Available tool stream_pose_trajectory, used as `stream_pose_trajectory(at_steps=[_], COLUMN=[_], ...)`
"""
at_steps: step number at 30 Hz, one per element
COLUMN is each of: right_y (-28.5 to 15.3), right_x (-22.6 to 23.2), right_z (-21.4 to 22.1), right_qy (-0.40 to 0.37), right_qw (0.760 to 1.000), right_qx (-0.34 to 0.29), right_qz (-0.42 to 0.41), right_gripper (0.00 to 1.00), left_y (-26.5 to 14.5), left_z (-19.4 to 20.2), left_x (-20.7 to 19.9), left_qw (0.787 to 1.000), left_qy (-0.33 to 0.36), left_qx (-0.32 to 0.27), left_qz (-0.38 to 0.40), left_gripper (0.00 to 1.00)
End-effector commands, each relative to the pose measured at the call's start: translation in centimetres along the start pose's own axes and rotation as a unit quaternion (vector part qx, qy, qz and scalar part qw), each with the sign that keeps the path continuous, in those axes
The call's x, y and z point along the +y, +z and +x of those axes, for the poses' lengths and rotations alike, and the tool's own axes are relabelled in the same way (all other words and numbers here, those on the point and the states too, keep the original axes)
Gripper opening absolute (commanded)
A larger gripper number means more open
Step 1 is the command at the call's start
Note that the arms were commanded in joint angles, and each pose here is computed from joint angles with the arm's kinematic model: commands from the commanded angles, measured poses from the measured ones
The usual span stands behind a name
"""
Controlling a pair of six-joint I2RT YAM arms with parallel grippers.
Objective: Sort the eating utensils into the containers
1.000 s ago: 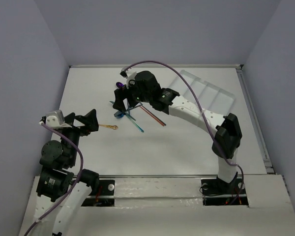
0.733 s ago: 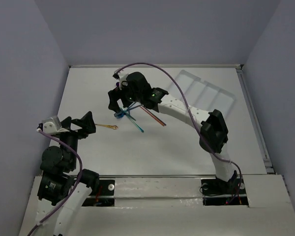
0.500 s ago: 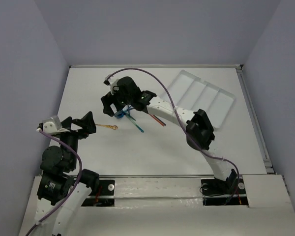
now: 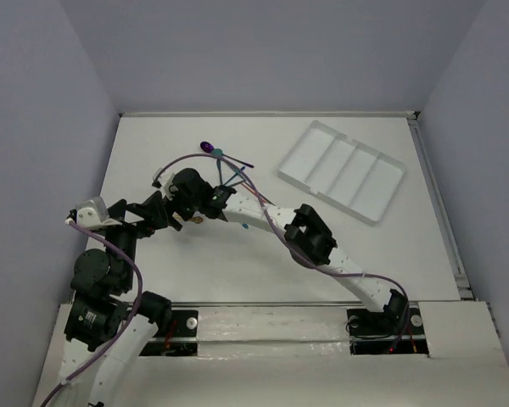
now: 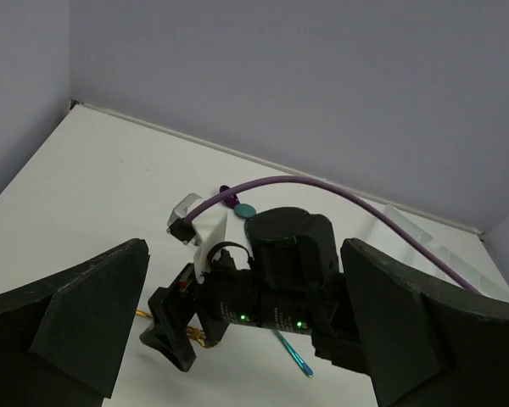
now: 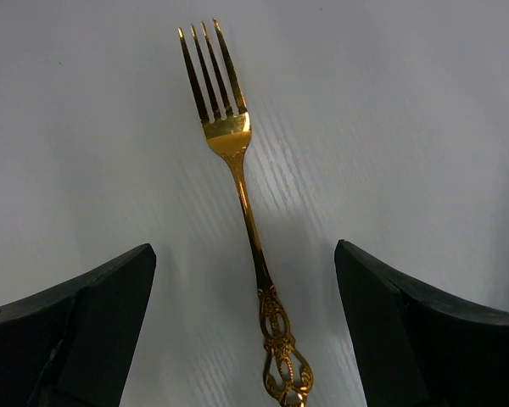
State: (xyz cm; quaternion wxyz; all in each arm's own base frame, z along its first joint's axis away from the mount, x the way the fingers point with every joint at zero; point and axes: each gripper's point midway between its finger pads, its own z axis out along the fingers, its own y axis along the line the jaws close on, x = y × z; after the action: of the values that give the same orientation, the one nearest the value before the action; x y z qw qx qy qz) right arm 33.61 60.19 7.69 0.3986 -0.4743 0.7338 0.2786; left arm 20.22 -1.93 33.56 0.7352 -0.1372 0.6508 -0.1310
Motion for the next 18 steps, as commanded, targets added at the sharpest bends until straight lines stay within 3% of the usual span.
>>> stream_pose_trajectory(at_steps=[1, 10, 18], right_y=[0.9, 3.5, 4.4], right_x=[-1.2, -0.3, 0.8], right_z=[-1.7, 2.9, 5.2], right_qy=[-0.006, -0.012, -0.009], right_qw=[0.999, 0.999, 1.000], right_qx=[-0.033, 0.005, 0.018], right_qz=[0.021, 0.037, 0.020], right_gripper=[0.91, 0.80, 0.52], left_y=[0.4, 0.3, 0.2], left_z=[-0.8, -1.1, -1.1], left_x=[-0.7, -0.8, -0.8], left_qw=[1.000, 1.000, 1.000], left_qy=[-0.012, -0.013, -0.013], left_qx=[-0.016, -0.020, -0.022], left_qz=[0.010, 0.014, 0.016], left_gripper=[0.99, 0.99, 0.99])
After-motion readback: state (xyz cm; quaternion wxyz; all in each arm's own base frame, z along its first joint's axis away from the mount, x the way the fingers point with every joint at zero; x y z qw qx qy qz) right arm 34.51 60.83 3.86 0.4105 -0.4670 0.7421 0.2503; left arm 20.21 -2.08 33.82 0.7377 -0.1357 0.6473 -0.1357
